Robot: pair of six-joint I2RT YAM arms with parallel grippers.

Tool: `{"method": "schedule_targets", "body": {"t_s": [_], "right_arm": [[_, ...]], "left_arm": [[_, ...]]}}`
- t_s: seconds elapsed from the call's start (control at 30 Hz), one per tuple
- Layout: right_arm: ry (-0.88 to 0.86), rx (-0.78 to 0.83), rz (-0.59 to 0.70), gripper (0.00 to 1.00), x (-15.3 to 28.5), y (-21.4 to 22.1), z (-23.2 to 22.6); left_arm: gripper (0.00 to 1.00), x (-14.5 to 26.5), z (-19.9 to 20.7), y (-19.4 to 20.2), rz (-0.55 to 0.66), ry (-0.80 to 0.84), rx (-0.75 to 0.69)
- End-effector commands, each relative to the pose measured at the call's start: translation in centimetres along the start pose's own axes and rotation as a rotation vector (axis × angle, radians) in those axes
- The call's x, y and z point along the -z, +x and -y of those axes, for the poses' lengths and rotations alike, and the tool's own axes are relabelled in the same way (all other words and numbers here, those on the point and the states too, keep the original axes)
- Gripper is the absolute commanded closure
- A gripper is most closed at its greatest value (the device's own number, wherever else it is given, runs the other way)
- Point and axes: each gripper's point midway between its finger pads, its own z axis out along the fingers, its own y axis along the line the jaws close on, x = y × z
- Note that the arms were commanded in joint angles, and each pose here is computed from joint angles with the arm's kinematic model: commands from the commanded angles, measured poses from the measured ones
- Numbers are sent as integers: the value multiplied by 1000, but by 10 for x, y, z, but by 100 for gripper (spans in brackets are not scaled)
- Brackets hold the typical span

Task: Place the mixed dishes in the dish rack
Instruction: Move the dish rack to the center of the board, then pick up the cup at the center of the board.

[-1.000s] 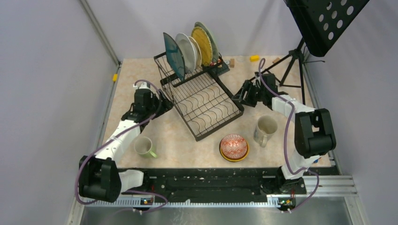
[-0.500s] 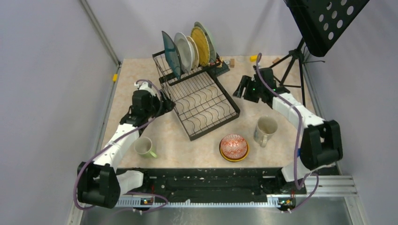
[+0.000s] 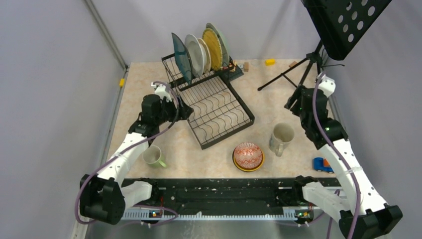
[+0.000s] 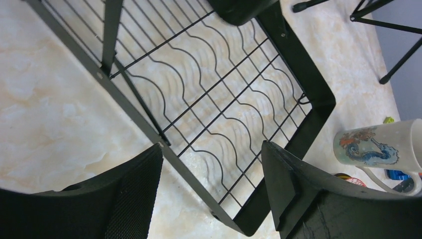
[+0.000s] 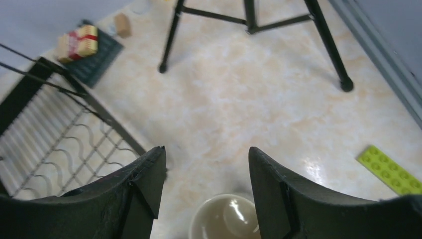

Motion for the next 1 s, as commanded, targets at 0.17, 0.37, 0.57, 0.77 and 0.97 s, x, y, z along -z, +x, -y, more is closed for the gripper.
{"method": "schedule_targets", "body": {"t_s": [0.17,0.37,0.57,0.77,0.97], "right_arm": [[220,40,-255,38,-2,78,58],[194,40,-329,40,3,100,58],[146,38,-376,44,7,115,55],[117,31,-406,44,10,128,54],[141,45,-435,45,8,139,60]], "left_arm": [[24,-2,39,-32,67,131,-92],[24,-1,38,-29,58,127,-82],[24,2,44,-37,67,140,-92],[24,3,50,-40,56,158,-103],[24,4,56,-40,48,185,-113]]}}
